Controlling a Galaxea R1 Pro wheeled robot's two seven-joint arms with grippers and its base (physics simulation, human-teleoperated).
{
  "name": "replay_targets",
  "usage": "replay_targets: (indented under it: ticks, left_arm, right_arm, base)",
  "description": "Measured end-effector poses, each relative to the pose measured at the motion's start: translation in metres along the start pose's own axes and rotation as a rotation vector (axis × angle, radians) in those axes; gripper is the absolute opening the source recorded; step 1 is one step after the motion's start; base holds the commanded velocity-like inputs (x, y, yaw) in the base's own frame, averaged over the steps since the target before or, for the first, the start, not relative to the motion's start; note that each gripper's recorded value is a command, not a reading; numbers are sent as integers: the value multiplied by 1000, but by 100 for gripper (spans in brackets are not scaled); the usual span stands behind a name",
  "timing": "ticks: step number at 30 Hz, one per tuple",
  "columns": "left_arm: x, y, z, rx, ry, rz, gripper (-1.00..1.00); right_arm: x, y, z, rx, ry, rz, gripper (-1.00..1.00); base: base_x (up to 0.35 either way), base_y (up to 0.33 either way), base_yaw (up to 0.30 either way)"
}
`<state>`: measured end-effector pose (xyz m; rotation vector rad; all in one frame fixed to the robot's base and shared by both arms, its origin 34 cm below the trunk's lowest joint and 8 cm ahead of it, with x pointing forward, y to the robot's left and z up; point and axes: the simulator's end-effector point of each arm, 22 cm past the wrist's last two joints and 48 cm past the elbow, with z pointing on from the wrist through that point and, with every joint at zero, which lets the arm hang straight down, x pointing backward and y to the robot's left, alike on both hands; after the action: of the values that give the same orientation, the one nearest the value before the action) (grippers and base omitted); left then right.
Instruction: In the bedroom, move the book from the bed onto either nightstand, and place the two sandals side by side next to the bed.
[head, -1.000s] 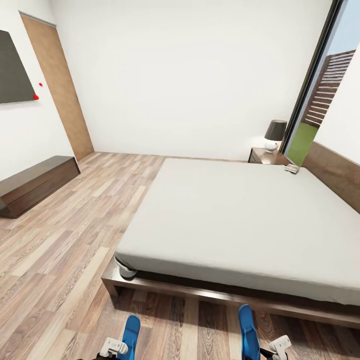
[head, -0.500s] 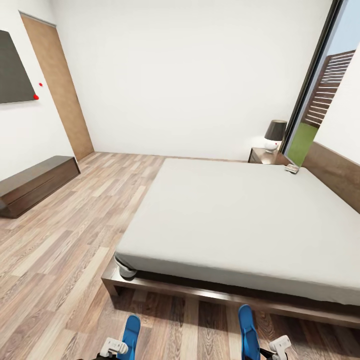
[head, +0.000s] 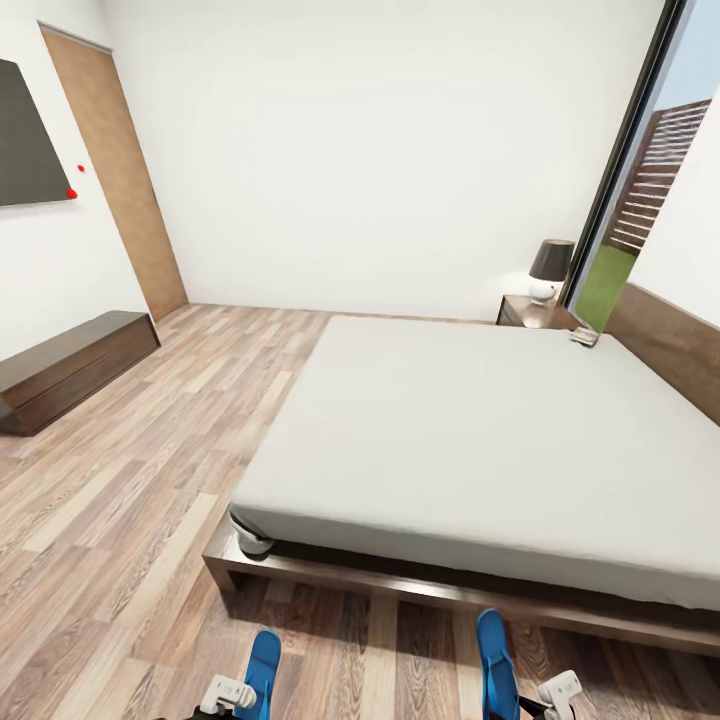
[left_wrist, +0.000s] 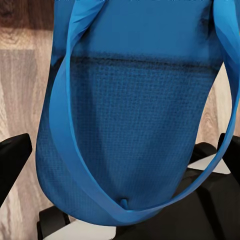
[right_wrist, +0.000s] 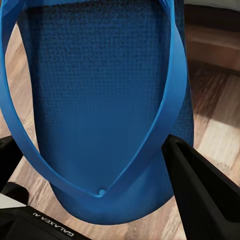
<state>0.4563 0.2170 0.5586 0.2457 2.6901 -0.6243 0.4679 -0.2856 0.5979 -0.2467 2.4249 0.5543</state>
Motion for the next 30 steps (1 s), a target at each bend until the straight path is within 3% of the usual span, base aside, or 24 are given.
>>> replay_targets:
  ticks: [30]
  left_arm:
    - [16,18,39,2,-3,-2,-100]
  right_arm:
    - [27,-17,33,4,-2,0,-100]
  base:
    - [0,0,0]
